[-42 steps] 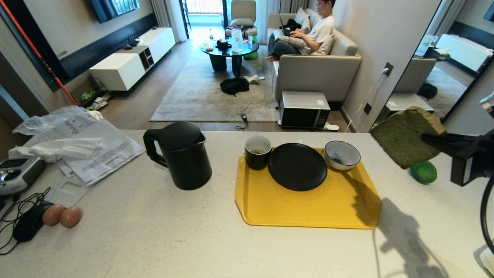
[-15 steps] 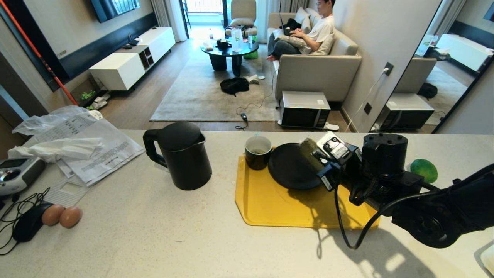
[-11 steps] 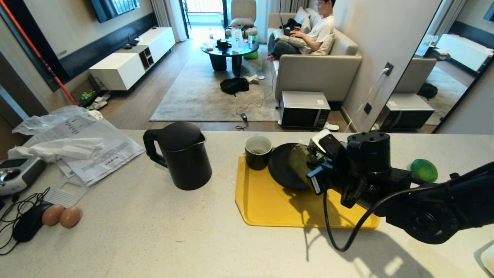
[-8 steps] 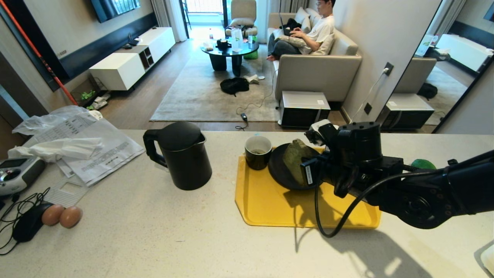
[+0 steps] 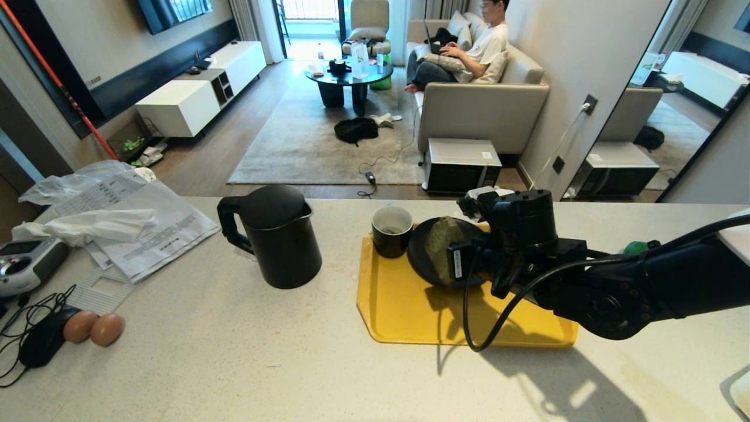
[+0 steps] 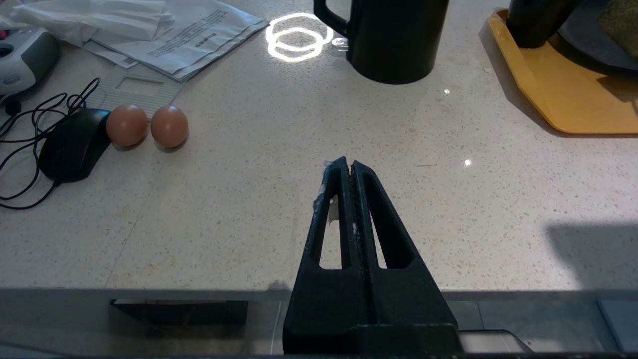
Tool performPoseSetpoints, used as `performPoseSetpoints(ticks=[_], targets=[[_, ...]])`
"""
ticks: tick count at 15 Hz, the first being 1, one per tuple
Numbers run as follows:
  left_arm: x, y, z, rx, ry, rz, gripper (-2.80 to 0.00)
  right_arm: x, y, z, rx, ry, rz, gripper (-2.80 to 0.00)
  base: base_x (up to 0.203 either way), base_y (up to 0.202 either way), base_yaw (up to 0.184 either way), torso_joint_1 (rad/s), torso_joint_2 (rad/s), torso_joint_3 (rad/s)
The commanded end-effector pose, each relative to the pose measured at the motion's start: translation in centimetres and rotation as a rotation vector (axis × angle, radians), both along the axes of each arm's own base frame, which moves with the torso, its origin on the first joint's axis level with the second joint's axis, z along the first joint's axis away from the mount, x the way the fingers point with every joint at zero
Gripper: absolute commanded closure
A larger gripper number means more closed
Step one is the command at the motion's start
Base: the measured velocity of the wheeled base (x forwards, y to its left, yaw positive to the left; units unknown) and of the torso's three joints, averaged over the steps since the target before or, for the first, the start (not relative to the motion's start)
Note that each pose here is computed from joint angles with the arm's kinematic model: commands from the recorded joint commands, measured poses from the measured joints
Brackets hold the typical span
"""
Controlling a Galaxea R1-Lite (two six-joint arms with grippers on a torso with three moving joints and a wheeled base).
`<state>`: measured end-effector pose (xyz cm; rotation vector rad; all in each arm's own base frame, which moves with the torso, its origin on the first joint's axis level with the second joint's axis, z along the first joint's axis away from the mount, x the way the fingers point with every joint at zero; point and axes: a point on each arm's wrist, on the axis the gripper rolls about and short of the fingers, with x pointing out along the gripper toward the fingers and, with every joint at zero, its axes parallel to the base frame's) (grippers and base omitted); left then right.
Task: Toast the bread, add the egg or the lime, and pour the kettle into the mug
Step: Put the baked bread on a plate
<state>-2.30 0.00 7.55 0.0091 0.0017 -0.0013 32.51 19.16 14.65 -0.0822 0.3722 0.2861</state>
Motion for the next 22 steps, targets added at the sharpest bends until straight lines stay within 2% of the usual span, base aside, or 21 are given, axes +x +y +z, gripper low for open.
performPoseSetpoints(ticks=[1,12,17,22], targets=[[0.0,0.0,0.0,0.000,0.001,0.000,0.00,0.0,0.0,-0.5,-0.001,0.011,-0.005,0.00,0.000,0.000,0.000,0.000,0.00,0.000],[0.0,0.0,0.0,0.000,0.001,0.000,0.00,-0.9,1.8,-0.7,0.013,0.020,0.037,0.00,0.000,0.000,0.000,0.000,0.00,0.000],[0.0,0.0,0.0,0.000,0.001,0.000,0.00,1.3,2.9,-3.0,-0.010,0.044,0.017,0.00,0.000,0.000,0.000,0.000,0.00,0.000],[0.0,0.0,0.0,0.000,0.001,0.000,0.00,3.2,0.4,-3.5,-0.022,0.047,-0.080,0.00,0.000,0.000,0.000,0.000,0.00,0.000]])
